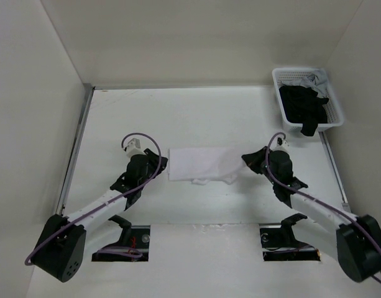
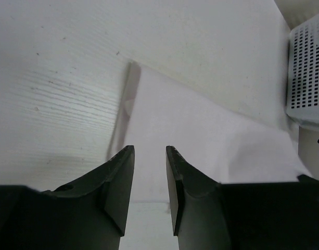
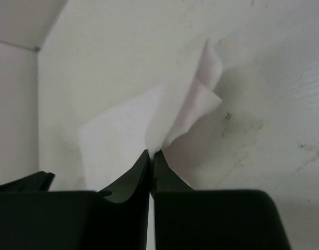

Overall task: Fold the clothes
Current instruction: Fold the tank top

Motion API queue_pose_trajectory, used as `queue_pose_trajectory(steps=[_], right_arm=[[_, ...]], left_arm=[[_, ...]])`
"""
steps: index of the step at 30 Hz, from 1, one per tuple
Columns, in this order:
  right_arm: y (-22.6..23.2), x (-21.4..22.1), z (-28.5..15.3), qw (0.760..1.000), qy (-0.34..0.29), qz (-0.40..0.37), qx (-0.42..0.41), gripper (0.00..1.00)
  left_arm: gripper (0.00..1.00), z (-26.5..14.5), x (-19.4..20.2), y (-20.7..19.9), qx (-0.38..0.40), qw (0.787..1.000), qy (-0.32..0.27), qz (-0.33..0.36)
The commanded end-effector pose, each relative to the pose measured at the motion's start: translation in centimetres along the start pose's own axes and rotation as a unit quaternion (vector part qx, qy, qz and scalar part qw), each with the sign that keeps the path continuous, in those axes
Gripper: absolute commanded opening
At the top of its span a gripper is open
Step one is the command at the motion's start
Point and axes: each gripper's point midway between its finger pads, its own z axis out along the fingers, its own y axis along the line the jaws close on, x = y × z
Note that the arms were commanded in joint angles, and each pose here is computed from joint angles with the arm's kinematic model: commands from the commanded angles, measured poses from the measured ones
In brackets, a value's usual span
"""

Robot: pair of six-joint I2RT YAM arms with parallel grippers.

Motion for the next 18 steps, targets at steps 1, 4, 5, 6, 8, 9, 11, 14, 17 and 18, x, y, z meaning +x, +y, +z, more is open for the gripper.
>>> queue_pose_trajectory(steps=[1,4,5,6,8,9,11,14,17,18], right_arm=[[0.4,-2.6,-1.9,0.998,-0.047,-0.038,0.026,0.01],[2.9,-3.0,-3.5,0.996,-0.05,-0.075,0.015,0.01],[4.0,-3.0,-3.8,0.995,-0.047,-0.092,0.009,0.01],[5.0,-2.9,-3.9,0.993,-0.041,-0.108,0.005,0.01],[7.2,-2.1,-3.7,0.989,-0.024,-0.144,-0.005,0.01],[8.2,-1.5,-3.5,0.986,-0.013,-0.163,-0.011,0.01],[10.3,0.1,-2.9,0.98,0.013,-0.197,-0.023,0.02],[13.2,3.5,-1.3,0.967,0.059,-0.244,-0.041,0.02],[15.8,7.2,0.4,0.951,0.098,-0.287,-0.058,0.03],[16.6,8.5,1.2,0.946,0.11,-0.299,-0.061,0.03]], left_arm=[[0.3,0.5,-1.0,-2.9,0.042,0.999,-0.022,-0.009],[0.3,0.6,-0.5,-3.7,0.052,0.998,-0.016,-0.01],[0.31,0.6,-0.5,-3.9,0.056,0.998,-0.016,-0.01],[0.31,0.6,-0.4,-4.0,0.058,0.998,-0.015,-0.009],[0.31,0.4,-0.4,-4.2,0.061,0.998,-0.015,-0.009],[0.31,0.3,-0.4,-4.2,0.063,0.998,-0.015,-0.01],[0.31,0.0,-0.6,-4.0,0.064,0.998,-0.018,-0.013],[0.32,-0.4,-0.8,-3.3,0.064,0.997,-0.025,-0.019],[0.32,-0.7,-1.2,-2.8,0.061,0.997,-0.031,-0.023],[0.32,-0.8,-1.4,-2.8,0.061,0.997,-0.033,-0.025]])
